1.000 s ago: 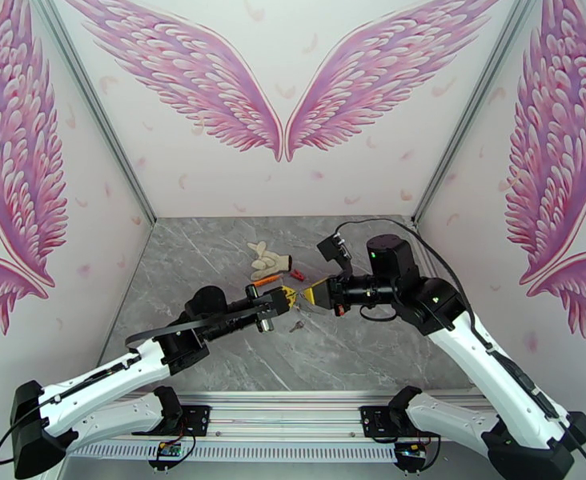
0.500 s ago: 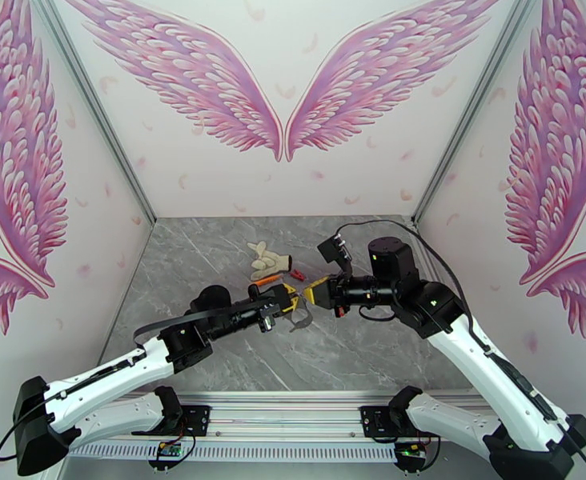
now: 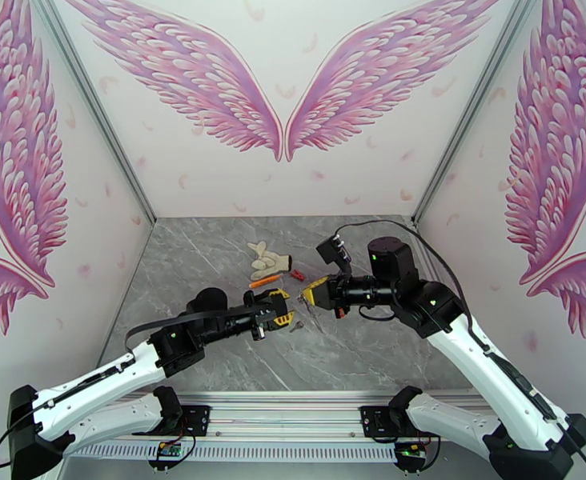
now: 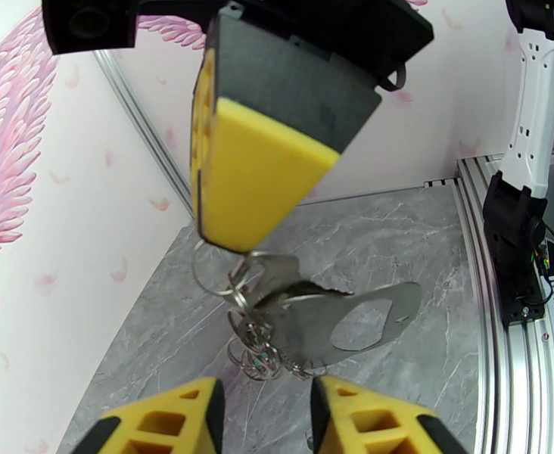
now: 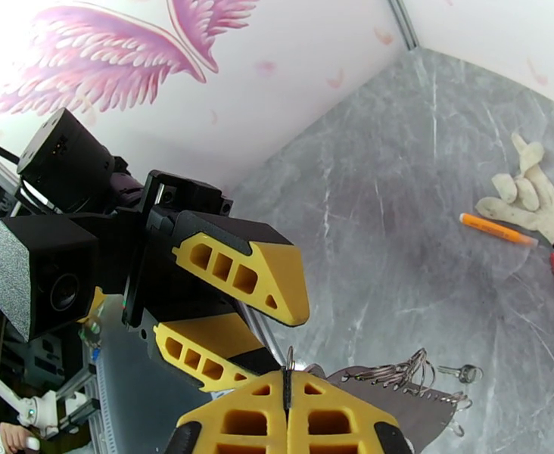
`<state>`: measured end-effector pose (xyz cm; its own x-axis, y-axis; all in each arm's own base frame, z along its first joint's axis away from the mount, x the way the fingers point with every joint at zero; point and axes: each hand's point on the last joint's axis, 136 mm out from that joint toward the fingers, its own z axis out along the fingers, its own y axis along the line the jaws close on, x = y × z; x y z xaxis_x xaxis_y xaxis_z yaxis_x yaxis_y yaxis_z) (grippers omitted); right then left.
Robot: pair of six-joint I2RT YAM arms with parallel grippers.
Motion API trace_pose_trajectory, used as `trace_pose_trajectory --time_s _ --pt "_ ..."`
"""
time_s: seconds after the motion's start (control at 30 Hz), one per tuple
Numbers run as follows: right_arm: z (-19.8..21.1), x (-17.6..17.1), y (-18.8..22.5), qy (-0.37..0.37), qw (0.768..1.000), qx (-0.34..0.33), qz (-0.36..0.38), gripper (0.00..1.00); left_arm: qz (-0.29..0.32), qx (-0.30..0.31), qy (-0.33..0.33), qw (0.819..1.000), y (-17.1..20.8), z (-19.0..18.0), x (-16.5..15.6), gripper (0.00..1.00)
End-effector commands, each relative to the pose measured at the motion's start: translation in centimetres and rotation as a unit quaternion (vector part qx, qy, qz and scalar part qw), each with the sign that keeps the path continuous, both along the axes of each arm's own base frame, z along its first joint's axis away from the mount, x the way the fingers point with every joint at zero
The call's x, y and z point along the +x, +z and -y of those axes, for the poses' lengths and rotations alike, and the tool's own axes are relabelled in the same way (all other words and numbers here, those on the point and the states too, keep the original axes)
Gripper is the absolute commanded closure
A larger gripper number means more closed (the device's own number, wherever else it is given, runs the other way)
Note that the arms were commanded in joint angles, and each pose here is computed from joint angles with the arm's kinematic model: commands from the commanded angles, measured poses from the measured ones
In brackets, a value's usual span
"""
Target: Remove the keys from the keyring
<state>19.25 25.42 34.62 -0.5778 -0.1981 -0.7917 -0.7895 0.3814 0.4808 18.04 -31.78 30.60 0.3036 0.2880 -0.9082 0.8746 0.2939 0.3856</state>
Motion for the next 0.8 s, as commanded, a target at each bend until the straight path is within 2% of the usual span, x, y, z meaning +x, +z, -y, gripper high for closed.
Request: trace_pose_trajectory --time_s 0.0,0.13,0.33,0.5,0.6,0.77 --pt "-0.3 -0.1 0.1 0.011 1.0 0.014 0.0 1.0 0.008 -0.007 -0.006 1.0 1.6 0.6 0.2 0.58" --pt "-0.4 -0.2 -0.2 0.016 1.0 0.013 -0.001 1.0 0.0 -0.029 -0.001 1.0 2.8 0.9 0.6 0.55" --pt "-0.5 -0.7 0.3 0.029 0.999 0.026 0.001 1.0 -0.018 -0.02 -0.001 1.0 2.0 1.4 0.9 0.53" --pt "-0.4 -1.3 0.6 0.039 0.999 0.028 0.011 1.0 -0.016 -0.025 0.004 1.0 2.3 1.3 1.3 0.56" --pt "-0.2 -1.2 0.3 0.035 0.999 0.023 0.011 1.0 -0.021 -0.029 0.009 0.999 2.4 1.3 1.5 0.61" --pt "-0.3 -0.6 0.5 0.02 0.999 0.023 0.007 1.0 -0.039 -0.034 -0.002 0.999 2.1 1.4 1.1 0.57"
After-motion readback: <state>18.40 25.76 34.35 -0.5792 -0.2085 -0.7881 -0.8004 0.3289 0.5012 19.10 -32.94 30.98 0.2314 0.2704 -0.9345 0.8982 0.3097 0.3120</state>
